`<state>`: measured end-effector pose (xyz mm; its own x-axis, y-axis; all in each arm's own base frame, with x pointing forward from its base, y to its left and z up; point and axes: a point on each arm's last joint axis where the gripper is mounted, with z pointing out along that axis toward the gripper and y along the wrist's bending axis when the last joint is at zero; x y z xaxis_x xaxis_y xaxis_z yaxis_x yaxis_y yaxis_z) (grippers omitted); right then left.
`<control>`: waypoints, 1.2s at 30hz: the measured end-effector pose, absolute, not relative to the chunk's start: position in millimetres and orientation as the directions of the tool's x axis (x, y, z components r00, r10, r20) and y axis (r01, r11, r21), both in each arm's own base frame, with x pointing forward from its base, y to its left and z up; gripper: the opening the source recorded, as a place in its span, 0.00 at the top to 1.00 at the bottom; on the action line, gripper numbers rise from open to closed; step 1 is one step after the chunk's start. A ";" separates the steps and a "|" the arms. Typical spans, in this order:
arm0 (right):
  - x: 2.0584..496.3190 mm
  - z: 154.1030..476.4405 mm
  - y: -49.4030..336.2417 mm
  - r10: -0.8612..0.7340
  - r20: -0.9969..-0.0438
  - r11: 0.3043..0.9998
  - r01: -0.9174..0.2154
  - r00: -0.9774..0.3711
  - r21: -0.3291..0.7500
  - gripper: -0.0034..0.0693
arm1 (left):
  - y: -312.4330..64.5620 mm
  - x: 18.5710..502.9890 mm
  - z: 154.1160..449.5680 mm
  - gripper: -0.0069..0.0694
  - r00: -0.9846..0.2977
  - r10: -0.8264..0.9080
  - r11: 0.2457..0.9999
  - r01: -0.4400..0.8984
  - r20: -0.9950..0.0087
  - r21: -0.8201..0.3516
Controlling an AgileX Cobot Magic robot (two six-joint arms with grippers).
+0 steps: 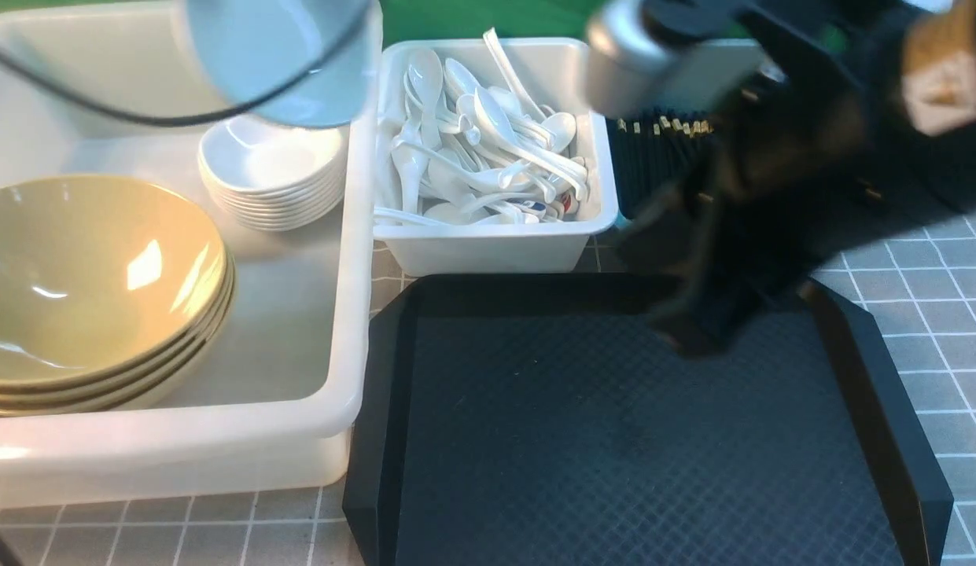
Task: On grey table put chopsticks spoon bowls plates into blue grey white boxes.
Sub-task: 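Place the white bowl into the white bin with the other dishes with the left gripper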
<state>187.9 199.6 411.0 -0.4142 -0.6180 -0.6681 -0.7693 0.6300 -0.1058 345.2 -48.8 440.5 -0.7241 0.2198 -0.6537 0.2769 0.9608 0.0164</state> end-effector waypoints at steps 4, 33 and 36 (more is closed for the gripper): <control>201.3 410.0 220.7 -0.651 -0.663 0.590 -0.796 -0.371 -0.134 0.89 | 1.9 364.6 405.8 0.91 -0.764 0.063 0.971 0.196 -0.642 -0.137; 241.5 377.1 259.9 -0.751 -0.617 0.490 -0.826 -0.237 -0.279 0.89 | 13.5 484.9 246.1 0.41 -0.782 0.009 0.983 0.120 -0.623 -0.137; 240.2 375.7 258.9 -0.762 -0.599 0.485 -0.830 -0.247 -0.275 0.89 | 14.2 483.6 249.4 0.25 -0.800 0.020 0.988 0.110 -0.600 -0.113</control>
